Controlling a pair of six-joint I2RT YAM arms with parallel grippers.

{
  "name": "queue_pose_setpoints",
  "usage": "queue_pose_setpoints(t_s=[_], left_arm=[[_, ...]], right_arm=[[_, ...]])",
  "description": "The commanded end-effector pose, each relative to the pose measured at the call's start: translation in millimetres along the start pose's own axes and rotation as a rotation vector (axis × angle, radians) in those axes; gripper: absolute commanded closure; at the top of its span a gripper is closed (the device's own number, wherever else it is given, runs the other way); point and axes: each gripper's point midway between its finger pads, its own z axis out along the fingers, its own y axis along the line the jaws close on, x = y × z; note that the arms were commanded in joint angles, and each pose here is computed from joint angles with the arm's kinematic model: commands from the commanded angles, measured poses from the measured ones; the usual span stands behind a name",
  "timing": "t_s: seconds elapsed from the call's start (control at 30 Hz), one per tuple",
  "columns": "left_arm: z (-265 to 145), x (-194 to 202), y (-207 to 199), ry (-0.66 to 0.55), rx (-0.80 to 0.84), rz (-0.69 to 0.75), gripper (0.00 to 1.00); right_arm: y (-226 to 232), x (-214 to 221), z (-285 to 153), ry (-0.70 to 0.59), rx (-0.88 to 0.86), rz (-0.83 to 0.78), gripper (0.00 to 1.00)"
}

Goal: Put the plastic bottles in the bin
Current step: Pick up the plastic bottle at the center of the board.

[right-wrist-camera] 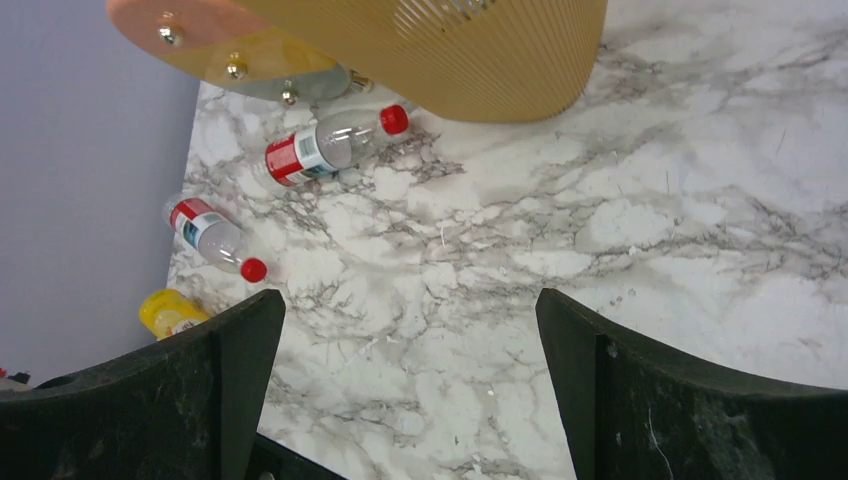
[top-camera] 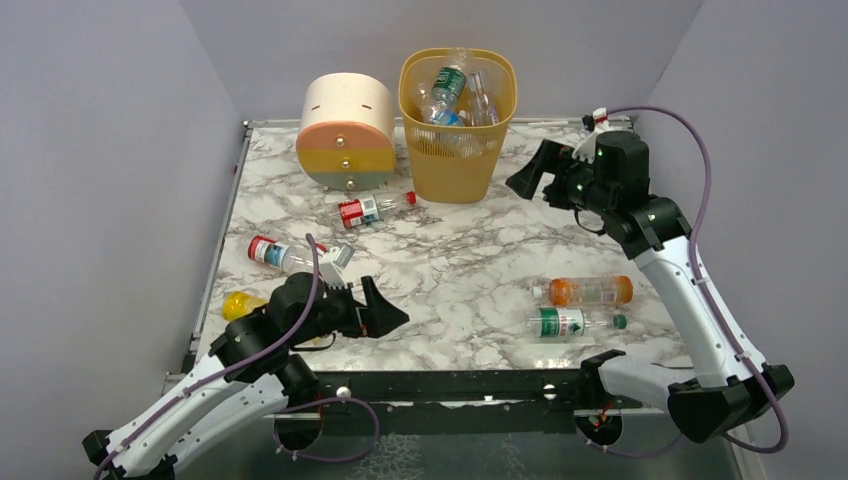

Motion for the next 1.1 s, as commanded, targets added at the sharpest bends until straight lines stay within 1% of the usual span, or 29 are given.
queue_pose_setpoints(t_s=[0.0,0.17,0.33,0.57,0.83,1.07], left_arm=[[-6.9,9.5,-9.5,0.036,0.071,0.018,0.01],[-12.3,19.9,-14.1,0.083,0.113,0.028,0.01],[-20.3,25.8,-17.6,0.111,0.141,0.056,0.01],[-21.8,25.9,-16.0,0.103,0.142,0.064,0.01],[2.2,20.6,-16.7,0.109,0.132,0.078,0.01],[28.2,2.2,-27.4,0.143,0.082,0.135,0.01]], right_arm=[[-13.2,24.0,-15.4,0.030,0.044,0.039,0.00],[-20.3,50.1,-18.4,0.077,0.041,0.085,0.00],[-24.4,75.6,-11.1,0.132,0.022,0.148,0.00],[-26.4,85.1,0.6,0.196,0.036,0.149,0.00],[-24.3,85.0,-0.8,0.228,0.031,0.110,0.00],[-24.9,92.1,2.0,0.267,0.022,0.094,0.00]])
